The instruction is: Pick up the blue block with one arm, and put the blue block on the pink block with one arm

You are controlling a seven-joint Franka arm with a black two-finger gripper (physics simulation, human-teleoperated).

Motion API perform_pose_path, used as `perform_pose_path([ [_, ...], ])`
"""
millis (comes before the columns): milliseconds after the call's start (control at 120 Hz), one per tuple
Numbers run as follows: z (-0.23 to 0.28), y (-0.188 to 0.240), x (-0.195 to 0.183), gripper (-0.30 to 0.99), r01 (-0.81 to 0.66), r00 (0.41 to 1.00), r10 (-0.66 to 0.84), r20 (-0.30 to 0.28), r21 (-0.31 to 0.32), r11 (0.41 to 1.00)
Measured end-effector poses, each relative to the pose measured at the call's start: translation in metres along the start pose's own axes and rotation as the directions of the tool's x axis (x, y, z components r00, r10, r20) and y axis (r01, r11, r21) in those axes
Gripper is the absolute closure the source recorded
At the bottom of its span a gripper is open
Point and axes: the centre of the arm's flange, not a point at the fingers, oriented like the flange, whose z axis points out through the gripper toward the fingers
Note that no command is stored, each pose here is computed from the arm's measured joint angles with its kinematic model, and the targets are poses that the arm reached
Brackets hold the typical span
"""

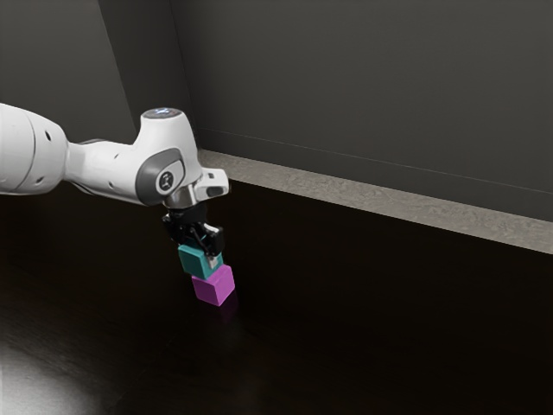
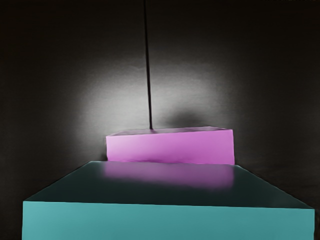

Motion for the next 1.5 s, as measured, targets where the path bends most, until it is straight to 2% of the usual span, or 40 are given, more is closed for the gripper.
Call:
perform_pose_path([
  [667, 0.004, -0.005, 0.005, 0.3, 0.017, 1.0, -0.017, 0.001, 0.005, 1.0],
  [1500, 0.005, 0.009, 0.008, 0.3, -0.013, 1.0, 0.013, -0.003, -0.005, 1.0],
])
